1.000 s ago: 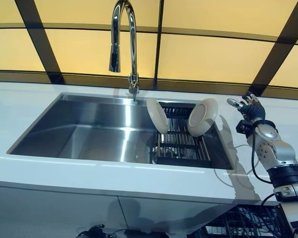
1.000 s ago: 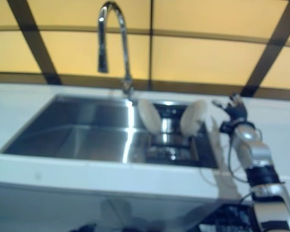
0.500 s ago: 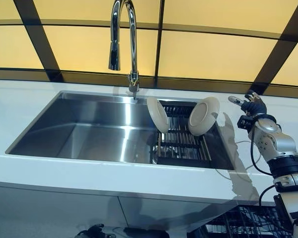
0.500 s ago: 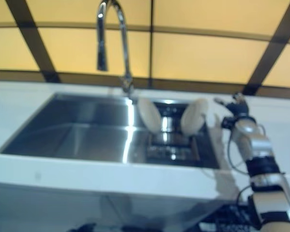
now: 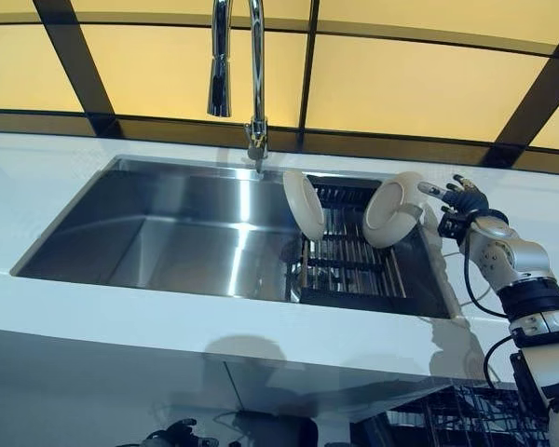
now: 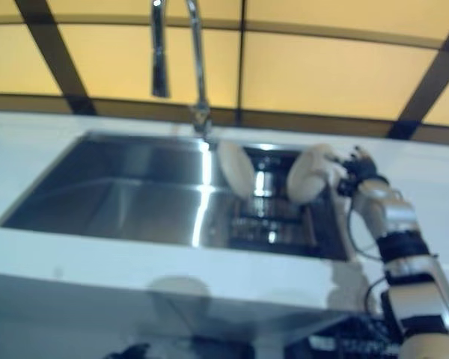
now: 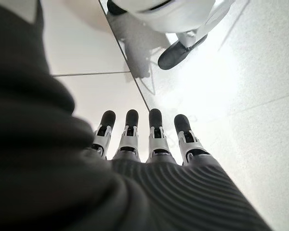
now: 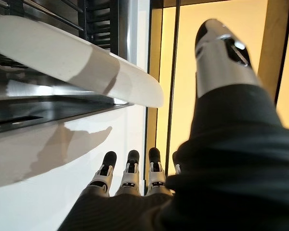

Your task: Take plates into dishwasher

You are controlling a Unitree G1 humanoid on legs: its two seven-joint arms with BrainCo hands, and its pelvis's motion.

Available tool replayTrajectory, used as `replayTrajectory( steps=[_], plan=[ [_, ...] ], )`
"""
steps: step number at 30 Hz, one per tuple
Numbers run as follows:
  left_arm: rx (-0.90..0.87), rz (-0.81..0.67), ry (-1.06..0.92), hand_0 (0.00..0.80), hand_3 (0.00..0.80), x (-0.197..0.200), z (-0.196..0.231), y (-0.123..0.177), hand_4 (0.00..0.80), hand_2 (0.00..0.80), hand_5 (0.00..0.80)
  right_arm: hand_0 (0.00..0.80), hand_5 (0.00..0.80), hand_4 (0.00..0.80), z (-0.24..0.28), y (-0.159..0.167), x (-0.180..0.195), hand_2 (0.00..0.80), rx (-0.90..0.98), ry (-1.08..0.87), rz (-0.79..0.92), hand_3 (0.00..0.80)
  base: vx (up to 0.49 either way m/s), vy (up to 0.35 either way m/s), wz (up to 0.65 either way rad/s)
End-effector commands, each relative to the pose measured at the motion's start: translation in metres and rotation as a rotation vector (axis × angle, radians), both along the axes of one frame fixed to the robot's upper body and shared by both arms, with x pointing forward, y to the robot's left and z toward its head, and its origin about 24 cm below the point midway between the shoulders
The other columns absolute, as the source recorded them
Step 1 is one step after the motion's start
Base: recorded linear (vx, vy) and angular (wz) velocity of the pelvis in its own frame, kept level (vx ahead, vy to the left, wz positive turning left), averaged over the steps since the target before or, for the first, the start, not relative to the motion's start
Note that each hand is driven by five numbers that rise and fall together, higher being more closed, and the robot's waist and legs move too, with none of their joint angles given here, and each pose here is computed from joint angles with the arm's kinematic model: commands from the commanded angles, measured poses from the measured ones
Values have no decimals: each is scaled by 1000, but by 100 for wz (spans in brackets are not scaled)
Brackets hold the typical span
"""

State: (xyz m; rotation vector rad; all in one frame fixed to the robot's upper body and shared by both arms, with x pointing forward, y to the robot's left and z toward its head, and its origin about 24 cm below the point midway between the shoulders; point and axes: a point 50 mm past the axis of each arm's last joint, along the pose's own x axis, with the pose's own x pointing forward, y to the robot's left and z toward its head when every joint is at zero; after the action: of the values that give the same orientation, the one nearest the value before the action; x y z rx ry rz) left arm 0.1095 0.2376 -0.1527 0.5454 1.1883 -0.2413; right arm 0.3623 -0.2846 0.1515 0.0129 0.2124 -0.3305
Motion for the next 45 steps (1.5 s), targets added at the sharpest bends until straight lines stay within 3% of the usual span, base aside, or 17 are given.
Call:
replayTrajectory(
  steps=[1,45],
  plan=[
    [30,-80,-60,0,0,29,9,1,0,0,0,0,0,0,56,0,17,0,-10,-131,-3,0,0,0,0],
    [19,-83,-91,0,0,37,12,-4,0,0,0,0,0,0,51,-4,19,0,51,-115,-106,0,0,0,1]
  ],
)
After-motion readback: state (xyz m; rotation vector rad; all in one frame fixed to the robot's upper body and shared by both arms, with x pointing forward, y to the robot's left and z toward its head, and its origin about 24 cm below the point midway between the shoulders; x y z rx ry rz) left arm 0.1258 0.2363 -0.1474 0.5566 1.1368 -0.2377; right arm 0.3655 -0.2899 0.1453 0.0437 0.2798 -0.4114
